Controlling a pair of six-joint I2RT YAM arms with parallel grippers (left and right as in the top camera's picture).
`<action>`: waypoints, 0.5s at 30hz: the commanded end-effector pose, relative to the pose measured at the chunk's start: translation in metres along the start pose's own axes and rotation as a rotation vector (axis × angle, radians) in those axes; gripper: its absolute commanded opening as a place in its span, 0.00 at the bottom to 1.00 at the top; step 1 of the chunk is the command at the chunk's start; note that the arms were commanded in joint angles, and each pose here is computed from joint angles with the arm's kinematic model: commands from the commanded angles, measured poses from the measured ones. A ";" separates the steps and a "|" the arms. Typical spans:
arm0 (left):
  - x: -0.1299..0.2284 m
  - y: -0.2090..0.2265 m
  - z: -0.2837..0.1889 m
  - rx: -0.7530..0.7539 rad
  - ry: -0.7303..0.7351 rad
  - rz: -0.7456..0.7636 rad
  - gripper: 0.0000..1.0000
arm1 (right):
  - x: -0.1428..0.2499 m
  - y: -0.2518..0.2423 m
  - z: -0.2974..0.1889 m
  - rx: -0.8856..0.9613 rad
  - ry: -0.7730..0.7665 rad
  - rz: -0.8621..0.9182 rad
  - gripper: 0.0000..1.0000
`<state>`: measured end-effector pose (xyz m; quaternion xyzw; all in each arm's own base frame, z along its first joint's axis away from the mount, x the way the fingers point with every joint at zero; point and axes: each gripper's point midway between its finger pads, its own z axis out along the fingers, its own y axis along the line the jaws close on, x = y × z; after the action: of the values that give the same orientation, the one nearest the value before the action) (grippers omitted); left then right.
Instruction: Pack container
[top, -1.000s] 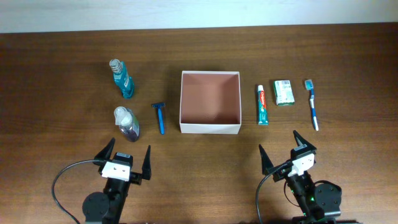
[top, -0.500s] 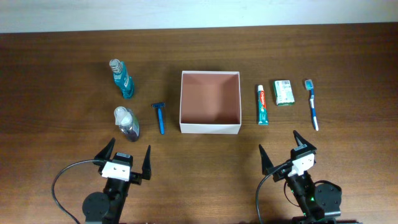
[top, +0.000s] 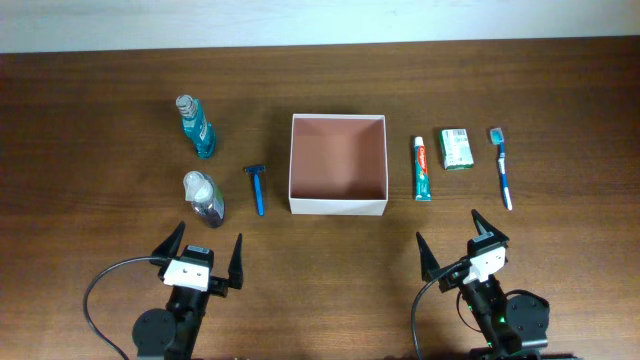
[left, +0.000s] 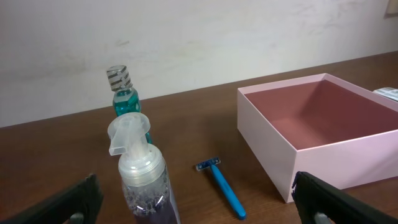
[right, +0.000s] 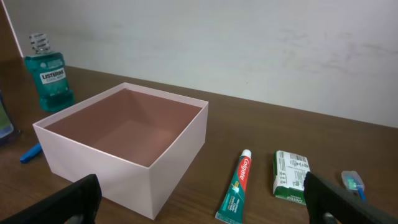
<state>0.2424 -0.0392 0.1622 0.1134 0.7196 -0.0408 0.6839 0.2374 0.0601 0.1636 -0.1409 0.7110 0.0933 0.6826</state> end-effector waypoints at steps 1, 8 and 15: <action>0.001 0.001 0.000 -0.007 -0.001 -0.009 0.99 | 0.001 -0.001 0.000 0.003 -0.001 0.011 0.99; 0.001 0.001 0.000 -0.007 -0.001 -0.009 0.99 | 0.001 -0.001 0.000 0.003 -0.001 0.011 0.99; 0.001 0.001 0.000 -0.007 -0.001 -0.009 0.99 | 0.001 -0.001 0.000 0.003 -0.001 0.011 1.00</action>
<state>0.2424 -0.0392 0.1622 0.1134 0.7196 -0.0408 0.6839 0.2374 0.0601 0.1636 -0.1406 0.7111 0.0935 0.6825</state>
